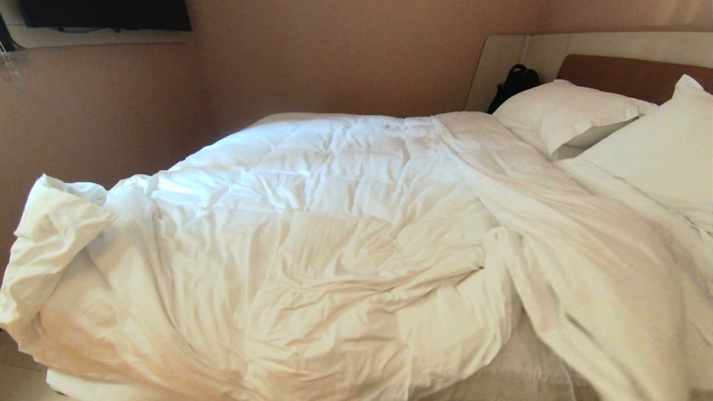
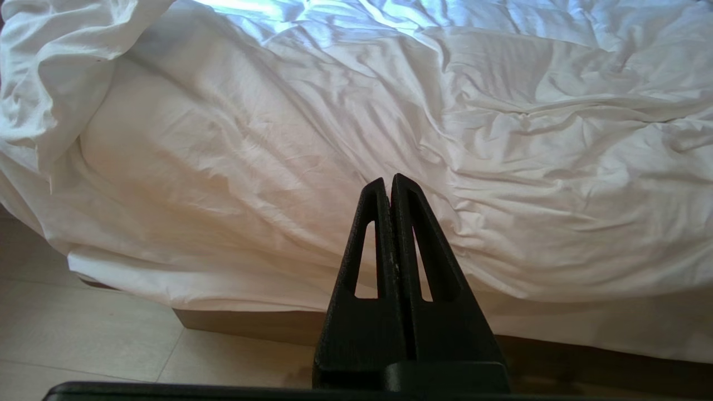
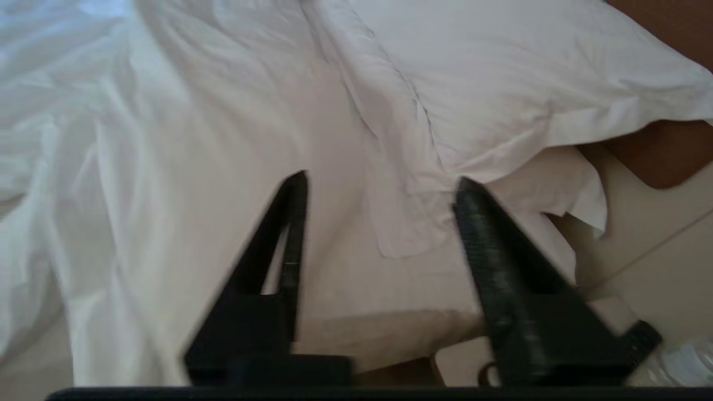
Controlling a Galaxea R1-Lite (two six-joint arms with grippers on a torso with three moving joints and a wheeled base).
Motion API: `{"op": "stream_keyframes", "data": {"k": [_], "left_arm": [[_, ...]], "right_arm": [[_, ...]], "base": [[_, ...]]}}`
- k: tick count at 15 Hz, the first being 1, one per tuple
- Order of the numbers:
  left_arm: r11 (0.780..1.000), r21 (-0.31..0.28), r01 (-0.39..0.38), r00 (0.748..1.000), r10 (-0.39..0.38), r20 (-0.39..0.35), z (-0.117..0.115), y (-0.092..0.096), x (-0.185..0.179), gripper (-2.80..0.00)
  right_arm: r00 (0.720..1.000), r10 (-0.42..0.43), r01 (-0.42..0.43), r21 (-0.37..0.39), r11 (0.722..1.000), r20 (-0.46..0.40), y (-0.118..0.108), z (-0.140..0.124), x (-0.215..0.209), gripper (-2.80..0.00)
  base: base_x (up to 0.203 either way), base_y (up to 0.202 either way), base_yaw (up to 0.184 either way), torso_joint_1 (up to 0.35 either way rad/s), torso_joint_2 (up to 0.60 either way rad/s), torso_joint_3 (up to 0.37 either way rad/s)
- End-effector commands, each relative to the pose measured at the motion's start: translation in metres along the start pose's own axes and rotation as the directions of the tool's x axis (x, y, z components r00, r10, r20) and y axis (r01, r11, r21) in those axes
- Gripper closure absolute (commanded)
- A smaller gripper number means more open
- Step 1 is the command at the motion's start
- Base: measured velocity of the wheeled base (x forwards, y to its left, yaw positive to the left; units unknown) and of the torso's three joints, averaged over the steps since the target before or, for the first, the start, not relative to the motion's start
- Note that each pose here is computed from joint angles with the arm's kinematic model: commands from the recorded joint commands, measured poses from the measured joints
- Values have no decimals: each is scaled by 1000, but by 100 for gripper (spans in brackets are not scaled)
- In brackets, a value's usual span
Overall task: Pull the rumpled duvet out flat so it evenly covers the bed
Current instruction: Flatten the corners of the folded blanket
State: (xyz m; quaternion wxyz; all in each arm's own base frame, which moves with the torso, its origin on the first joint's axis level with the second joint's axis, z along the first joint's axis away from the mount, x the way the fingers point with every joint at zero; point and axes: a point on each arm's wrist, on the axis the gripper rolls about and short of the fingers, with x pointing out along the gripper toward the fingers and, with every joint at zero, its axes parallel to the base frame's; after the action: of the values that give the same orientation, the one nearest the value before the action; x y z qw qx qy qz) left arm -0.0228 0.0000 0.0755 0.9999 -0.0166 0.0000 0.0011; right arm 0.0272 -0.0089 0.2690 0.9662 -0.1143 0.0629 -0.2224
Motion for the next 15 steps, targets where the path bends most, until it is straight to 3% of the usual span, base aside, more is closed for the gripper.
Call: {"op": "stream_keyframes", "data": {"k": [1, 3, 7, 9, 11, 12, 15], "left_arm": [[1000, -1, 1, 1000, -1, 0, 0, 0, 0, 0], [1000, -1, 1, 1000, -1, 0, 0, 0, 0, 0], [1000, -1, -1, 1000, 1, 0, 0, 0, 0, 0], [1000, -1, -1, 1000, 1, 0, 0, 0, 0, 0], [1000, -1, -1, 1000, 1, 0, 0, 0, 0, 0], [1000, -1, -1, 1000, 1, 0, 0, 0, 0, 0], [1000, -1, 0, 1000, 0, 0, 0, 0, 0, 0]], "right_arm": [[999, 46, -46, 5, 999, 21, 0, 4, -1, -280], [995, 93, -94, 8, 996, 37, 0, 8, -1, -280], [983, 183, -184, -25, 983, -26, 18, 17, 25, -280], [958, 268, -273, -32, 962, -107, 39, 21, 52, -280], [913, 367, -376, -16, 927, -180, 63, 27, 83, -280], [892, 397, -409, -11, 913, -215, 74, 29, 99, 0], [842, 454, -478, -13, 878, -292, 110, 35, 141, 0]], "base": [[0, 0, 0, 0, 0, 0], [0, 0, 0, 0, 0, 0], [0, 0, 0, 0, 0, 0], [0, 0, 0, 0, 0, 0], [0, 0, 0, 0, 0, 0], [0, 0, 0, 0, 0, 0], [0, 0, 0, 0, 0, 0]]}}
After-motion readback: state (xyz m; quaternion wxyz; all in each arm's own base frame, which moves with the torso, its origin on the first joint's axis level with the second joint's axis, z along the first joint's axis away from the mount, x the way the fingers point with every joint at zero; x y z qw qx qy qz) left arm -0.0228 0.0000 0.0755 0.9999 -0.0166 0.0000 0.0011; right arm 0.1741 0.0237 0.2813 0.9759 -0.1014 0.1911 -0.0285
